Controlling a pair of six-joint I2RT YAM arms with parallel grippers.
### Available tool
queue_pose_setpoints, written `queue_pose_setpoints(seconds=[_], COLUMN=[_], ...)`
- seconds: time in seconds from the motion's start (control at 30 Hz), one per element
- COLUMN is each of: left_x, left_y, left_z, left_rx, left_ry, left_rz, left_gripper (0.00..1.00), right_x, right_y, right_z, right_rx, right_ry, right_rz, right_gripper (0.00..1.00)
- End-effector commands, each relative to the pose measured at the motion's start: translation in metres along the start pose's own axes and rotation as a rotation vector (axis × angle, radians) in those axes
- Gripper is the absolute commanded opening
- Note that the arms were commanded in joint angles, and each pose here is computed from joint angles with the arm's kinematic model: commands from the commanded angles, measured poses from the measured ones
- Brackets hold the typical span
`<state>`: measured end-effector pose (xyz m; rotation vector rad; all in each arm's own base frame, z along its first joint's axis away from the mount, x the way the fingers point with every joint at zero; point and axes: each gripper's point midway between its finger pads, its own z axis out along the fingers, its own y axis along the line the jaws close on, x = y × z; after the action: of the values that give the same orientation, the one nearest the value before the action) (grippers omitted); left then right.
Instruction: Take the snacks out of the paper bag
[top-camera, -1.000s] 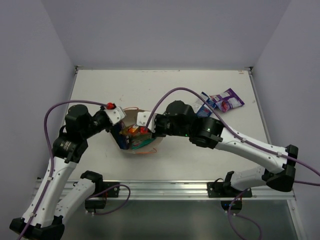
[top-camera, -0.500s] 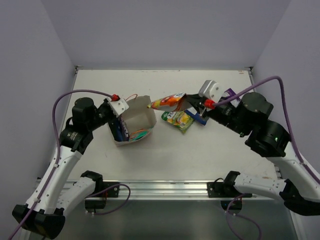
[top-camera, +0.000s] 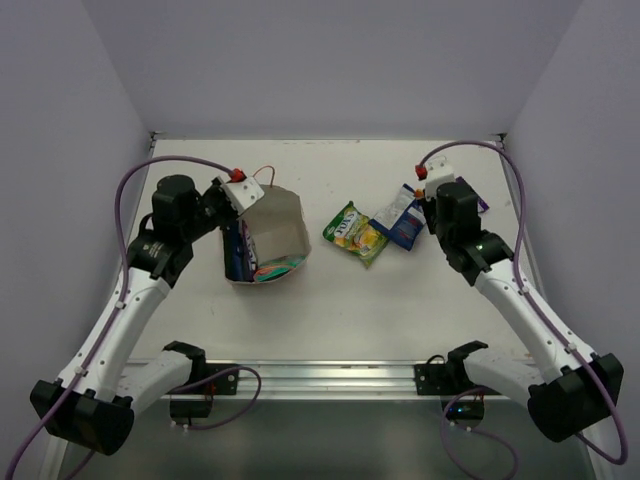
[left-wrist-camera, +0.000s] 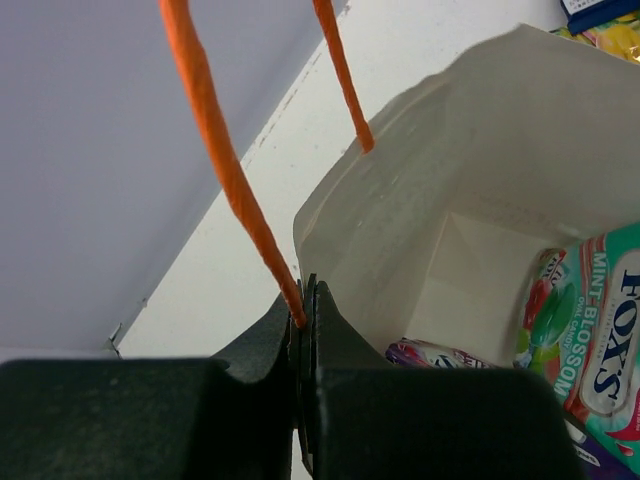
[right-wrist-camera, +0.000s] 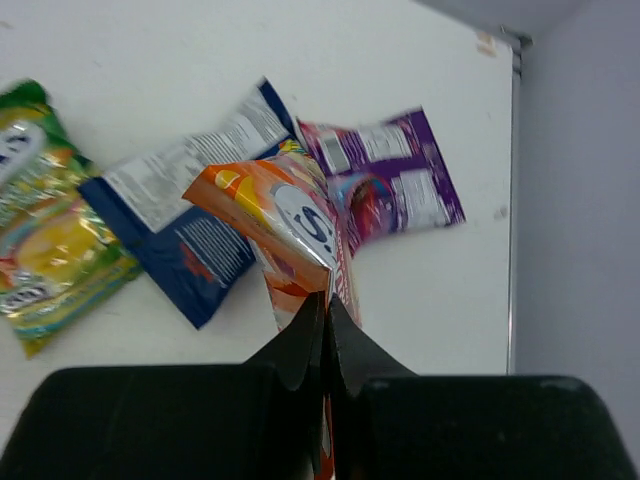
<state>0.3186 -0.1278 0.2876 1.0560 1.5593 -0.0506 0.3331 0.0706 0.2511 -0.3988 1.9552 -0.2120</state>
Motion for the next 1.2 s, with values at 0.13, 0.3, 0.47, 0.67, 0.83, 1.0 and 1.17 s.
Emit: queue_pose_setpoints(seconds=[0.13, 0.3, 0.47, 0.67, 0.83, 1.0, 1.17], left_x=[-0.046, -0.034, -0.023, -0.023, -0.015, -0.01, -0.004], left_y=[0.03, 0.013, -0.002, -0.008, -0.018, -0.023, -0.031], left_z=[-0.02, -0.029, -0.038, -0.048, -0.049, -0.049, -0.047], left_rx=[-0.107, -0.089, -0.072, -0.071, -0.047, -0.037, -0.008], left_ry=[-0.121, -0.119, -0.111, -0.115, -0.102, -0.097, -0.084], left_rz=[0.088, 0.06, 0.023, 0.003, -0.02, -0.034, -0.054], left_gripper=[0.0, 0.0, 0.0, 0.0, 0.0, 0.0, 0.0], right_x=[0.072, 0.125, 0.067, -0.059, -0.12, -0.141, -0.136], right_y=[-0.022, 0.047, 0.106, 0.163, 0.211, 0.27, 0.31], right_z=[0.013, 0.013, -0.022, -0.098, -0.144, -0.165, -0.154], right_rx=[0.282, 0.094, -0.17, -0.501, -0.705, -0.862, -0.89], right_ry=[0.134, 0.313, 0.189, -0.081, -0.256, -0.311, -0.334], right_rz=[0.23, 0.26, 0.284, 0.347, 0.38, 0.36, 0.358], right_gripper=[0.0, 0.41, 0.72, 0.71, 0.68, 0.62, 0.55])
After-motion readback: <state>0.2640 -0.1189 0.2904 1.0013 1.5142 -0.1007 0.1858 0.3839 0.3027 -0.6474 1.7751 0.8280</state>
